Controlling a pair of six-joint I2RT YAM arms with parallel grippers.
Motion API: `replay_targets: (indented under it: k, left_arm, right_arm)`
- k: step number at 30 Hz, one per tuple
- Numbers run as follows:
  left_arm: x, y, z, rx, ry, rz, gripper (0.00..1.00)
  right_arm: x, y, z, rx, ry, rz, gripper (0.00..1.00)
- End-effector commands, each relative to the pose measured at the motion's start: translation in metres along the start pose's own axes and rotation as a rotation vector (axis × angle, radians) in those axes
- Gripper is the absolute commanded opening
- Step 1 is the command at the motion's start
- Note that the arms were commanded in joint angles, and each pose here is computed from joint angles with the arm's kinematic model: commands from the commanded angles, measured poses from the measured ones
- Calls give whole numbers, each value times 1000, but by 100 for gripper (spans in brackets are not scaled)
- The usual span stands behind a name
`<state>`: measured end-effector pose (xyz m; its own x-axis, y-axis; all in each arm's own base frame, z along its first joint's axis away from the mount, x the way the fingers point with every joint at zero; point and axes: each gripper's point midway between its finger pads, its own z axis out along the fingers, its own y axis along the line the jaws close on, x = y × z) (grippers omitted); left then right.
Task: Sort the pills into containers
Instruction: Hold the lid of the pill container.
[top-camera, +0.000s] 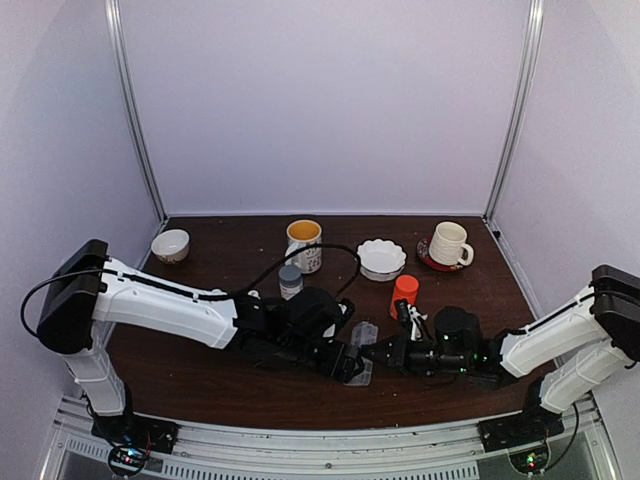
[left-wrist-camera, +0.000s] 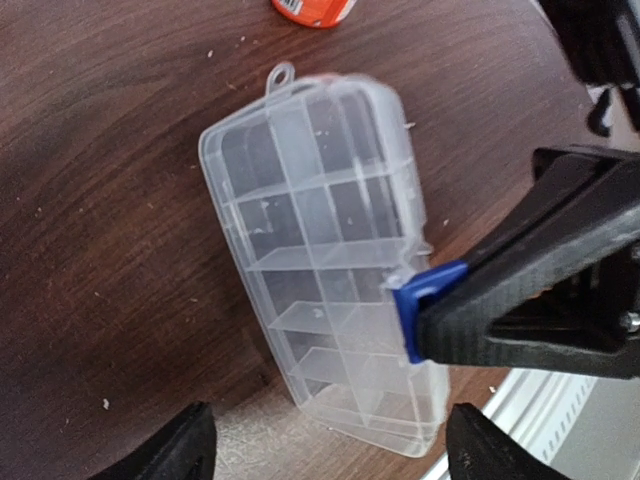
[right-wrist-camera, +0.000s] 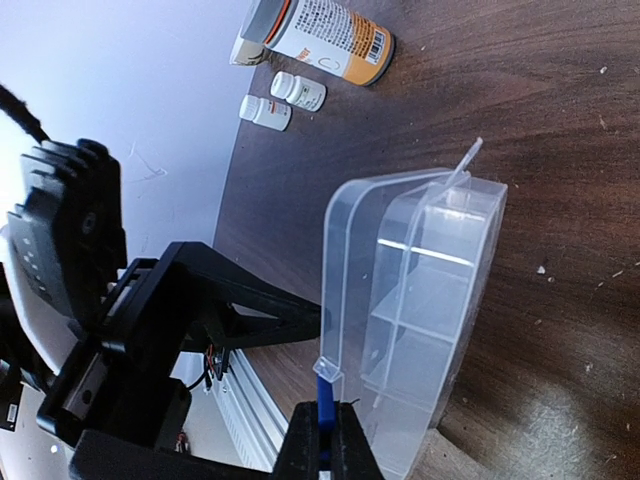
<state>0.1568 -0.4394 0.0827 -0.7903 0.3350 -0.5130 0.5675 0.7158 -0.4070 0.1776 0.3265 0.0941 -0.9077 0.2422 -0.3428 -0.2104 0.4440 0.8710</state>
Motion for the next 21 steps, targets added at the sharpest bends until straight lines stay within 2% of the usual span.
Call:
replay_targets:
  k: [1,5,13,18,21]
  left_arm:
    - [2,6,8,-54,18,11,80]
    - [5,5,15,-54,38,5,76]
    - [8,0,24,-29,60,0,76]
    - [14,5,30,-47,84,-10,88]
    - [16,10,31,-56,88,-33,89]
  right_arm:
    - [-11,12,-2,-28,-45,1,0]
    - [-10,11,-2,-25,-44,3,1]
    - [-9,8,-1,-21,-42,5,2]
    - [-9,8,0,-27,-40,12,2]
    - [-8,8,1,-30,-39,14,2]
